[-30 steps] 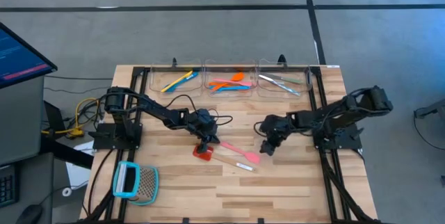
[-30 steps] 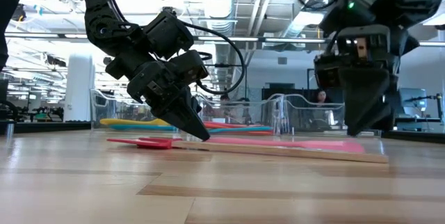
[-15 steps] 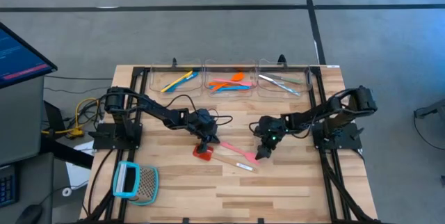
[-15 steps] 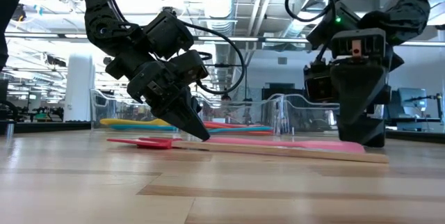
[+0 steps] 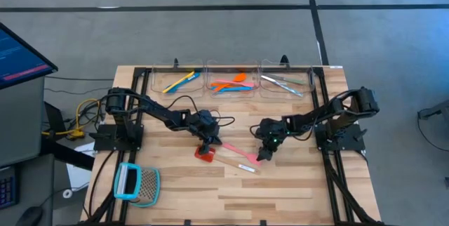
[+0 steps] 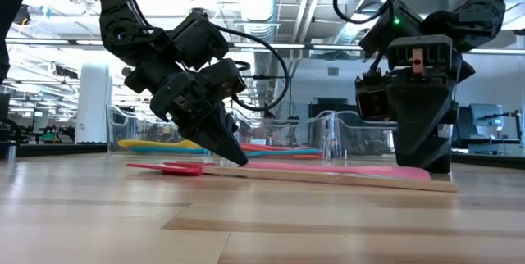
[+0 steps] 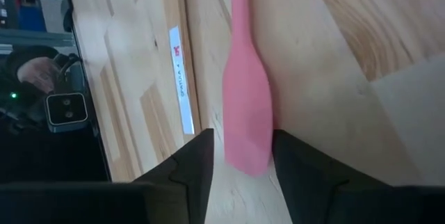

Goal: Pick & Place Kitchen Items
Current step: Put the pink spatula into the middle transparent bin

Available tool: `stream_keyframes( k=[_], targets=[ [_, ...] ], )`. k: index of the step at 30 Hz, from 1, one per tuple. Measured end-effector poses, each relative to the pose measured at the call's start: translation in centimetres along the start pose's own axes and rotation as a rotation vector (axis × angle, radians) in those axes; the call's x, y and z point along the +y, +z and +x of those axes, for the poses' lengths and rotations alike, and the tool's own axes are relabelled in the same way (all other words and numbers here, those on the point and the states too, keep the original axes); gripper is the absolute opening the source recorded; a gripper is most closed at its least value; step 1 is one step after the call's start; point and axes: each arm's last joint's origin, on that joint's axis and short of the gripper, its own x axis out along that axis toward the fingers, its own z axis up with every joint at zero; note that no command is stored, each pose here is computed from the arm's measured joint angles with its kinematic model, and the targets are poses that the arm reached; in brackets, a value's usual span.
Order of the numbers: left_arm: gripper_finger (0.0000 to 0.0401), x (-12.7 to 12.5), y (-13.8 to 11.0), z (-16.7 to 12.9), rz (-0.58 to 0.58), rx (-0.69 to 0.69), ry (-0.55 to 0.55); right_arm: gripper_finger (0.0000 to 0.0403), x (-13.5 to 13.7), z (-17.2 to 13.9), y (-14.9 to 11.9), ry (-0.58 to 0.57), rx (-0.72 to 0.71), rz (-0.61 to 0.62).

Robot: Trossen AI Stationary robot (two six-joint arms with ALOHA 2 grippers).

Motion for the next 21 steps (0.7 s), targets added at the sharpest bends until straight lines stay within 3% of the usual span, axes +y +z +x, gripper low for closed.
stream_keyframes(
  k=[21],
  targets=[
    [0.0002,0.03,0.04,-0.01,0.001,-0.002,0.011,0.0117,0.64,0.48,-0.45,-0.029,-0.031,-0.014]
  ],
)
